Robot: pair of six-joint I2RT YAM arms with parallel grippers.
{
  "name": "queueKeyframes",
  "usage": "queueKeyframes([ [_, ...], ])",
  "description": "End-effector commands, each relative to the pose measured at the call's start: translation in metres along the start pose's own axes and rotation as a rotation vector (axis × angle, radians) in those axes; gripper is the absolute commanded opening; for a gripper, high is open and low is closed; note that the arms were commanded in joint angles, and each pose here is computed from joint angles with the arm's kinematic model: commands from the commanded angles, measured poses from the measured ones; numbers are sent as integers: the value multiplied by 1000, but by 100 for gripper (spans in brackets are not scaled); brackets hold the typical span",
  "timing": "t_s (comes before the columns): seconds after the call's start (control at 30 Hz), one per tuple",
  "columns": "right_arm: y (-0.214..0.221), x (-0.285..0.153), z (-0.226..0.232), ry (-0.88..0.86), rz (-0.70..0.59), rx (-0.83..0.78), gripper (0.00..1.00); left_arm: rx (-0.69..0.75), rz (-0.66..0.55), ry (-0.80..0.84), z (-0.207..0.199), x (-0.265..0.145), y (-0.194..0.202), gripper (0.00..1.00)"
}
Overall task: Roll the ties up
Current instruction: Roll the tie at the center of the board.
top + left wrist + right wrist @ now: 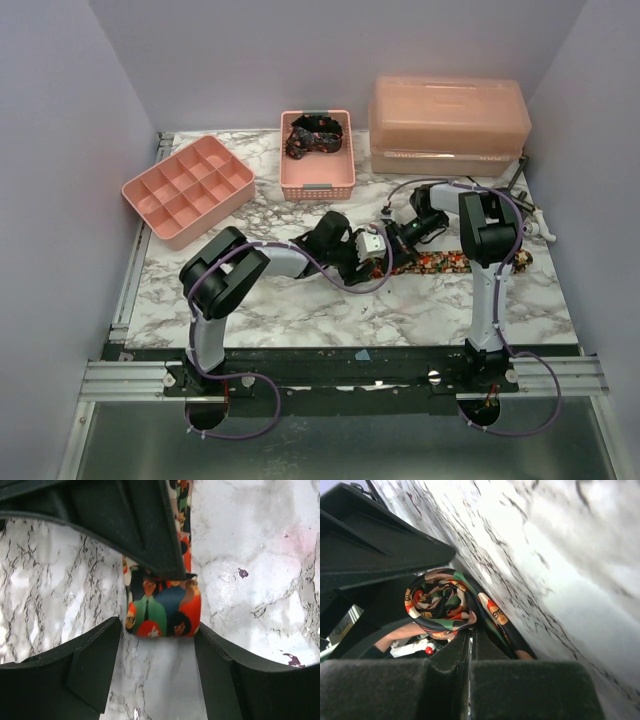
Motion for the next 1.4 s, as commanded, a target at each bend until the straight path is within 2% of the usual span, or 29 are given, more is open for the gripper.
queueKeyframes([
  [0.0, 2, 17, -33, 77, 80, -2, 1, 27, -58, 89, 0, 15, 1, 65],
  [0.23, -3, 17, -36, 90, 85, 6, 1, 56, -125, 128, -2, 20, -2, 66],
  [0.47, -6, 8, -21, 76, 59, -37, 1, 23, -4, 44, 4, 20, 8, 27],
  [0.5, -7, 4, -15, 72, 46, -54, 3, 5, 27, 41, 3, 18, 10, 23],
  [0.53, -8, -1, -8, 71, 34, -73, 10, -19, 72, 40, 1, 14, 15, 19],
  [0.6, -9, -11, 8, 92, -6, -113, 29, -59, 132, 26, -3, 6, 21, 13],
  [0.63, -9, -16, 17, 103, -24, -130, 35, -77, 159, 13, -4, 2, 24, 11],
  [0.73, -6, -26, 38, 121, -84, -144, 54, -141, 244, -37, -8, -7, 31, 9],
  [0.87, -6, -24, 50, 56, -143, -113, 64, -165, 311, -72, -11, -10, 35, 10],
  [1.1, -15, -1, 41, 25, -77, -88, 58, -190, 342, -95, -11, -7, 29, 12],
  [1.37, -34, 6, 26, -3, -80, -76, 39, -187, 370, -89, -13, -6, 33, 13],
])
Point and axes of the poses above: each gripper's point midway between its finger pads, its own x axis out along the fingers, its own z axis along the line the jaws close on, y = z × x, the point moved 10 cm from there along -x, back along the fingers, and after that the axes turned 15 degrees about -x, right-handed, at the moved point
